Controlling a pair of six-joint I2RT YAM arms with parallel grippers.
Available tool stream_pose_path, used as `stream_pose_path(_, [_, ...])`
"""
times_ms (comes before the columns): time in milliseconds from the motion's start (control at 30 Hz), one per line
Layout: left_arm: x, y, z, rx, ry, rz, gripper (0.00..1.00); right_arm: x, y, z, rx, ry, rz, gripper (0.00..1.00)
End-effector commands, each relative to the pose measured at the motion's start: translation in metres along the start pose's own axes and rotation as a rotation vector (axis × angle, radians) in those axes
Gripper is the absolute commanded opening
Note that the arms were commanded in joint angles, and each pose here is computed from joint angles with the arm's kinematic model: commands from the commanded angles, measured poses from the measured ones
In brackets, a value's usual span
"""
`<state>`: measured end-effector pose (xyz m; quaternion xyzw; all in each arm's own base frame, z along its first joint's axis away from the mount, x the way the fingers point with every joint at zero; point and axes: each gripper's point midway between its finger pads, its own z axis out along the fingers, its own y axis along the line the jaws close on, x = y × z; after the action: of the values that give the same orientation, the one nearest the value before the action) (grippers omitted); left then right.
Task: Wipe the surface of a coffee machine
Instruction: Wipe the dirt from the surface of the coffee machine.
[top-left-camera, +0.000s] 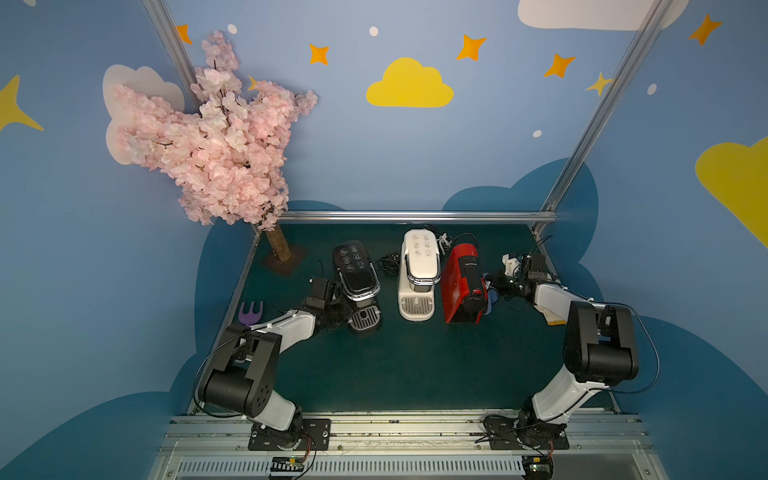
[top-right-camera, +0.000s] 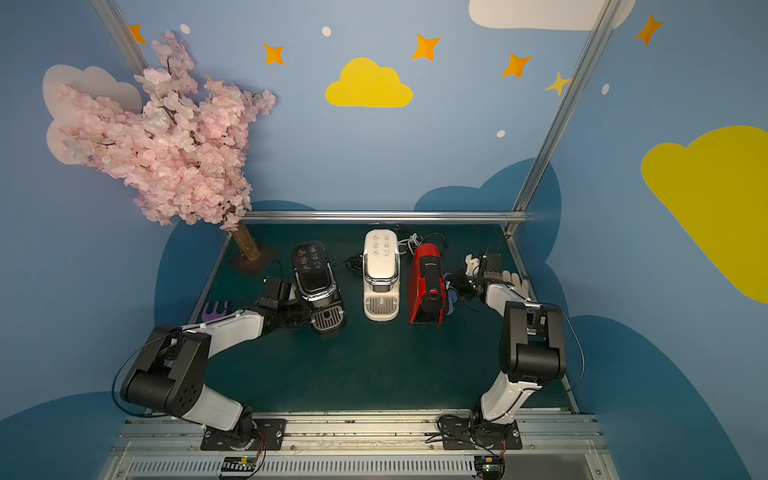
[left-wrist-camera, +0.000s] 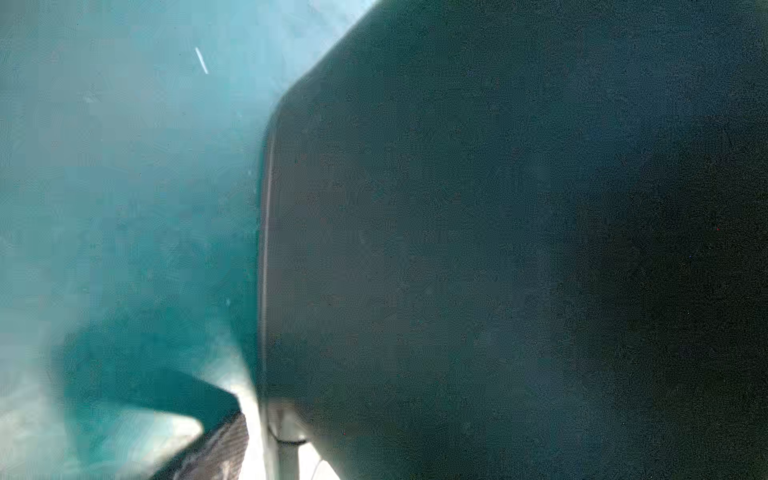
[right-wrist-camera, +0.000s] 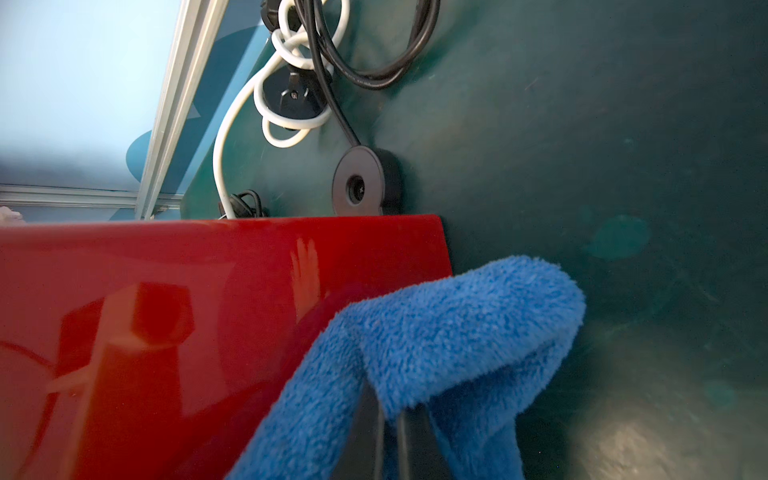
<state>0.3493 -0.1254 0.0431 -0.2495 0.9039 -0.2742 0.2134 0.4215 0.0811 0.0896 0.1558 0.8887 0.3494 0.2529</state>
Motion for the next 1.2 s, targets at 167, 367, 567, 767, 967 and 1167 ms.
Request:
stream_pose_path(167, [-0.019,0.066,-0.005,-0.225,-0.052,-0.088,1.00,0.061,0.037,0.007,-0.108,0.202,-0.016,0.00])
stream_pose_path(367, [-0.020,0.060,-0.014,-0.199,-0.057,-0.061,1.00,0.071,0.015,0.028,-0.037,0.243,-0.031,0.00])
stream_pose_path(567, [-0.014,0.053,-0.032,-0.160,-0.065,0.004,1.00,0.071,0.002,0.035,-0.020,0.259,-0.018,0.00])
stream_pose_path(767, [0.005,0.033,-0.047,-0.038,-0.025,0.089,1.00,0.059,0.011,0.023,-0.045,0.226,-0.020,0.00])
stream_pose_path(967, [0.033,0.001,-0.068,0.082,-0.010,0.234,0.99,0.040,0.054,-0.011,-0.141,0.159,-0.046,0.00])
stream_pose_path(1167, [0.052,-0.017,-0.087,0.089,-0.103,0.333,0.97,0.022,0.098,-0.052,-0.209,0.075,-0.108,0.00])
